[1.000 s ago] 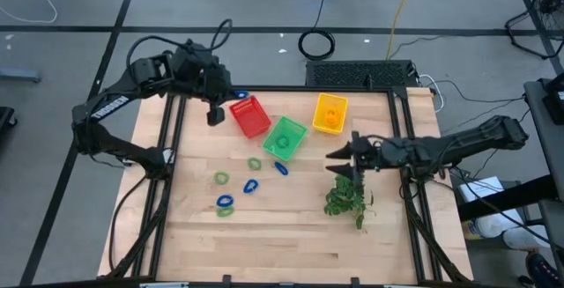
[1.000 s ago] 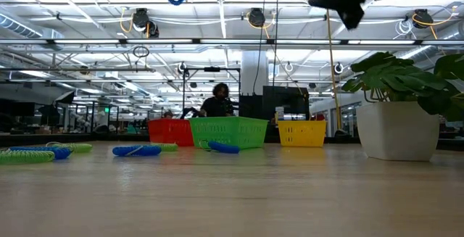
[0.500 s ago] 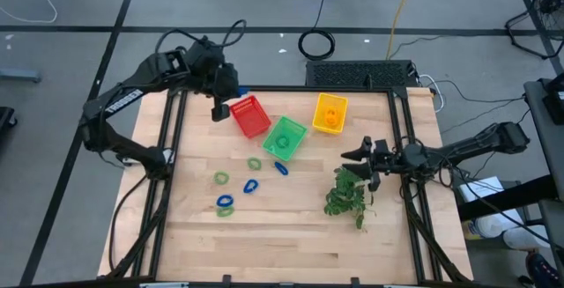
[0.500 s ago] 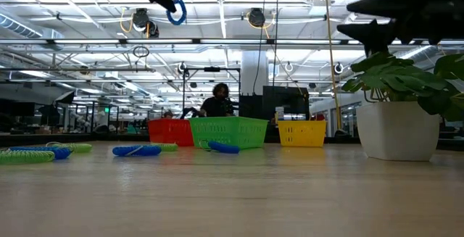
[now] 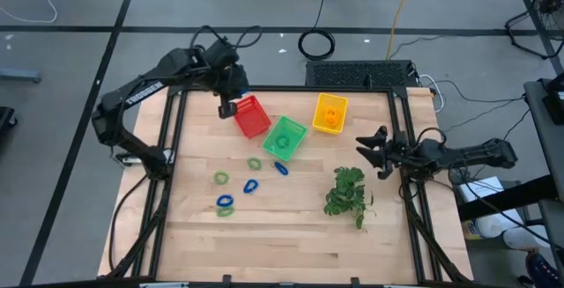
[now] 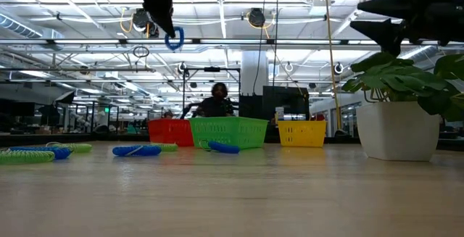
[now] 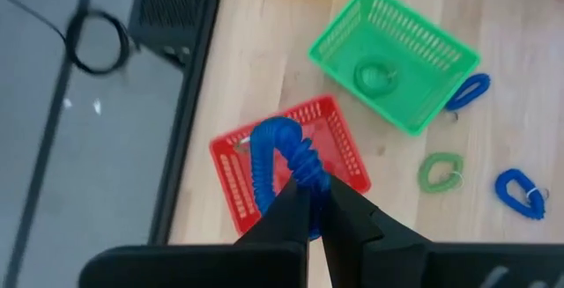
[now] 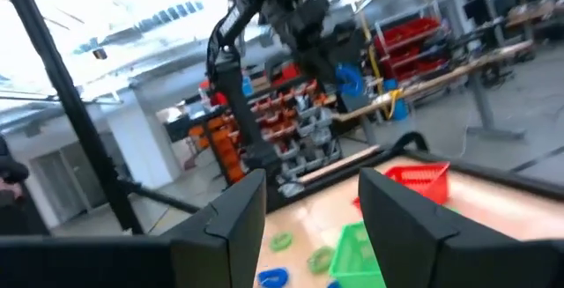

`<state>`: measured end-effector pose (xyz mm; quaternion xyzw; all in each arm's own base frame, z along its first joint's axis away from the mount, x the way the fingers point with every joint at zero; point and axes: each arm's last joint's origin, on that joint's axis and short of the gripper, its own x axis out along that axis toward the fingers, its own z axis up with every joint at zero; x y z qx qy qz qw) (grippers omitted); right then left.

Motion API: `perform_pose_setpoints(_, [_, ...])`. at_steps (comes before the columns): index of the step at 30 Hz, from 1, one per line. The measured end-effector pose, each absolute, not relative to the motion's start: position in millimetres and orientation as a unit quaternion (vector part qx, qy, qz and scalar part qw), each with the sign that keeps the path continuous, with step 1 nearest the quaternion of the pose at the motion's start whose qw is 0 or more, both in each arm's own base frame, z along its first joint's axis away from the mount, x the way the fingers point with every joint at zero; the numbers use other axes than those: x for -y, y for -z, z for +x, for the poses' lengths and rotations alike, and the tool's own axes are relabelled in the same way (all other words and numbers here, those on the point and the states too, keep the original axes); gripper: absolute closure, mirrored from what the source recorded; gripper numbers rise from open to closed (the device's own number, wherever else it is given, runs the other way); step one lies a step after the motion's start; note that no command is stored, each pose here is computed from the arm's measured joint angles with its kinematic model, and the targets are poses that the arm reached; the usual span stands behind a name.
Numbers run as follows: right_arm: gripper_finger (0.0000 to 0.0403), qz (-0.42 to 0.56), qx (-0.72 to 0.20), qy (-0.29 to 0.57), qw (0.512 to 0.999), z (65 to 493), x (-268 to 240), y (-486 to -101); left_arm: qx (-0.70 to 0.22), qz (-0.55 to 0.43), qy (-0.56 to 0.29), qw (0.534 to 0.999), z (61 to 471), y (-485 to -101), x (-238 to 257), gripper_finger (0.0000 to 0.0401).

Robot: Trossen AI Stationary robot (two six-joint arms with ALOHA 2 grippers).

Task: Sort spring keychains
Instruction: Put the blue spring keychain into the red bin

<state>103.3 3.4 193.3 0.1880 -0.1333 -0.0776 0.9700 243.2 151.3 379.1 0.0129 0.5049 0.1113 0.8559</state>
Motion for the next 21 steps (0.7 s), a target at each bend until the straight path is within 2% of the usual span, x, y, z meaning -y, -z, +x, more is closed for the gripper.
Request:
perform_pose_setpoints(5, [0.0236,0.152,0.146,0.096,0.973,92,1,-194,-0.539,-0.017,-0.114,0.835,249,-363,-163,0.0391])
perform_pose_setpoints(11, [0.0231,0.137,0.053,0.155,0.977,94,4,-179,-0.567,-0.047,-0.112,0.815,266,-340,-173,0.0391])
perform_pose_setpoints(15, [0.0230,0.146,0.054,0.185,0.970,93,5,-180,-0.586,-0.060,-0.106,0.801,279,-322,-179,0.0391])
perform_pose_setpoints(21, [0.0230,0.143,0.041,0.187,0.971,96,5,-173,-0.602,-0.081,-0.109,0.787,291,-300,-190,0.0391])
